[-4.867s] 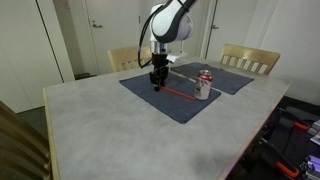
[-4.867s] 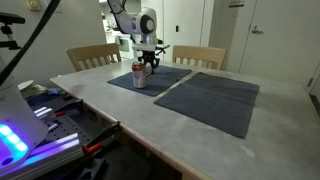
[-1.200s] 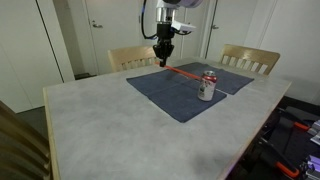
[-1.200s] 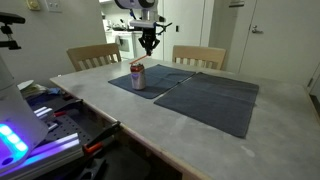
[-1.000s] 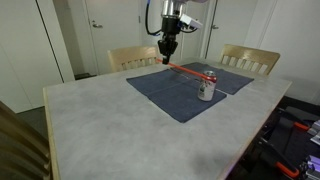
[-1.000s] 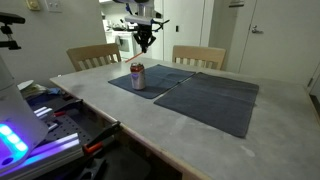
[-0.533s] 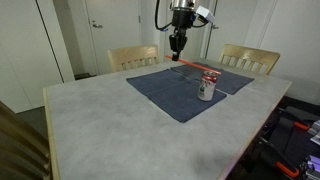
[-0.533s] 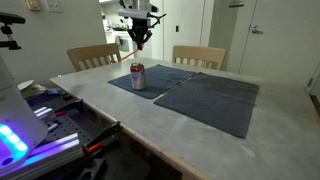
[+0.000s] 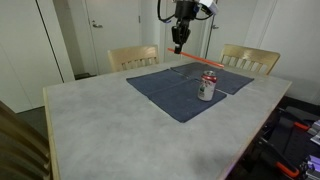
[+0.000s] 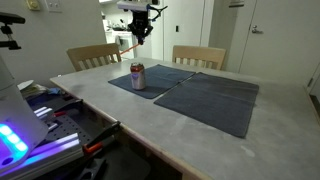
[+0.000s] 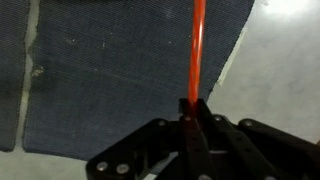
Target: Put the straw in the can
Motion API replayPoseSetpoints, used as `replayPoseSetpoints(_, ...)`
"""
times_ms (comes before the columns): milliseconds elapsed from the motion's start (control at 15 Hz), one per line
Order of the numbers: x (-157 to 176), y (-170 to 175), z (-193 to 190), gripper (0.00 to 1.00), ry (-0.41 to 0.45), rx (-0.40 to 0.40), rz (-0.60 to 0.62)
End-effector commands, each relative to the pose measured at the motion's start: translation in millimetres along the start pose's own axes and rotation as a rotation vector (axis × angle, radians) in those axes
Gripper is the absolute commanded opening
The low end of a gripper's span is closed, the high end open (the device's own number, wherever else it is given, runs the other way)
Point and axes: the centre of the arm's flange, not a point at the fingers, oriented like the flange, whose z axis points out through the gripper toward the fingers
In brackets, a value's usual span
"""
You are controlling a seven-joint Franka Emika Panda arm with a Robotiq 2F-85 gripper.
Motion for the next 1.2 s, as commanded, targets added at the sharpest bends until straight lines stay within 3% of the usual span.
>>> replayPoseSetpoints(0, -17, 7, -20, 0.02, -0.008, 0.008, 0.064)
replayPoseSetpoints(667, -57, 22, -18, 0.02, 0.089, 0.042, 0.239)
replayPoseSetpoints(1133, -72, 43, 3, 0.02, 0.288, 0.106, 0.375)
